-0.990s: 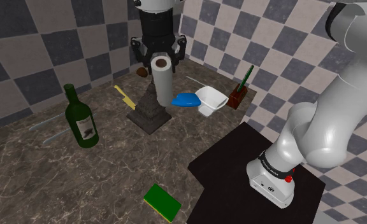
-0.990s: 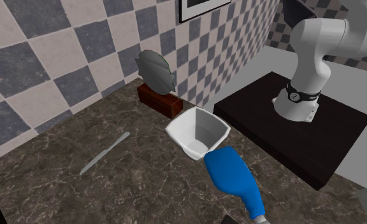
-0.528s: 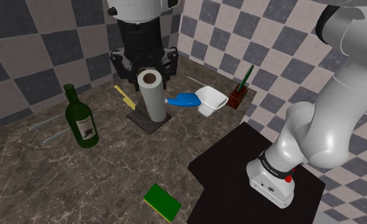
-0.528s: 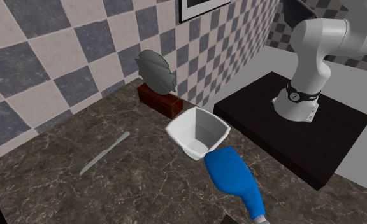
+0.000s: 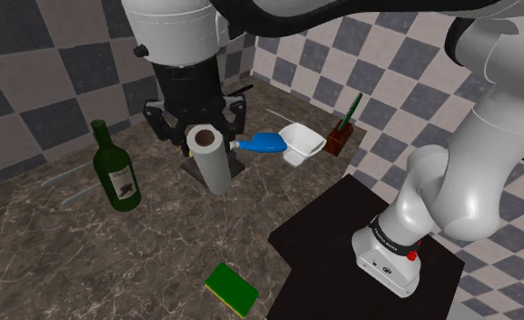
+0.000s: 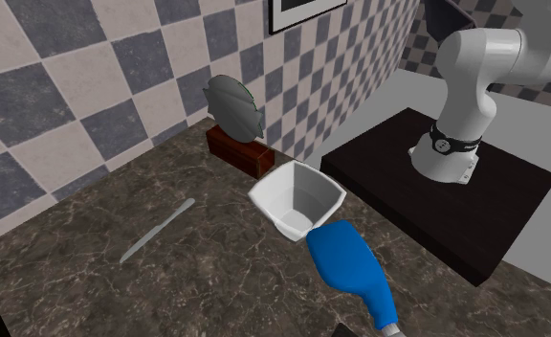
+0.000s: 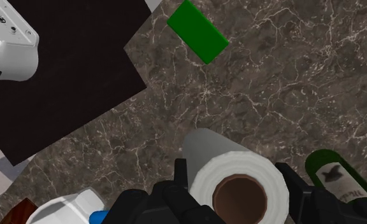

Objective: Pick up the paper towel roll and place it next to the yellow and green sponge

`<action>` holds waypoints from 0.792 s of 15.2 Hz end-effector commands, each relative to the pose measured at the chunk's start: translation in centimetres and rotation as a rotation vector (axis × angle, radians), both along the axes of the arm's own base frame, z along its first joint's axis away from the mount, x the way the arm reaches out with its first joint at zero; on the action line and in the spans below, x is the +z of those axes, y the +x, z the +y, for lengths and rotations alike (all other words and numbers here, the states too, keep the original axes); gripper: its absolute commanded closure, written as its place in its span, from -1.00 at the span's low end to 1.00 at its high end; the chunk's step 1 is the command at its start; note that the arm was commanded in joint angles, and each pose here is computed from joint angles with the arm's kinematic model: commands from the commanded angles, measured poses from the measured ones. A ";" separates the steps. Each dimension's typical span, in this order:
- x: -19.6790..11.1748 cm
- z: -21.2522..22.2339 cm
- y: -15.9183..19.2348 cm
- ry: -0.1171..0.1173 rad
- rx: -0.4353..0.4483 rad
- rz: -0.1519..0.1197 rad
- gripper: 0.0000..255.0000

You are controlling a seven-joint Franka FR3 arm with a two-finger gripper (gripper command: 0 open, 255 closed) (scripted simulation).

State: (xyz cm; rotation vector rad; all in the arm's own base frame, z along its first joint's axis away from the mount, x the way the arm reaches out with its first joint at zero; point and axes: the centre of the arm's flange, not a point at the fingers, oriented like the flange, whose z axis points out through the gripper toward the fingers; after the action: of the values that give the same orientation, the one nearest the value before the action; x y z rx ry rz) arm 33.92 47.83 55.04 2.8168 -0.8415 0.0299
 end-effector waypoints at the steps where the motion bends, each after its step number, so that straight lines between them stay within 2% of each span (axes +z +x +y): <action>1: -1.0 0.1 0.0 0.000 0.000 0.000 1.00; 12: -6.8 0.1 0.0 0.000 0.000 0.000 1.00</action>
State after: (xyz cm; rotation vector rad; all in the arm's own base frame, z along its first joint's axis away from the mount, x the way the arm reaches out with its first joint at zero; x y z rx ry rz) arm 33.87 47.80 48.90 2.8166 -0.8416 0.0297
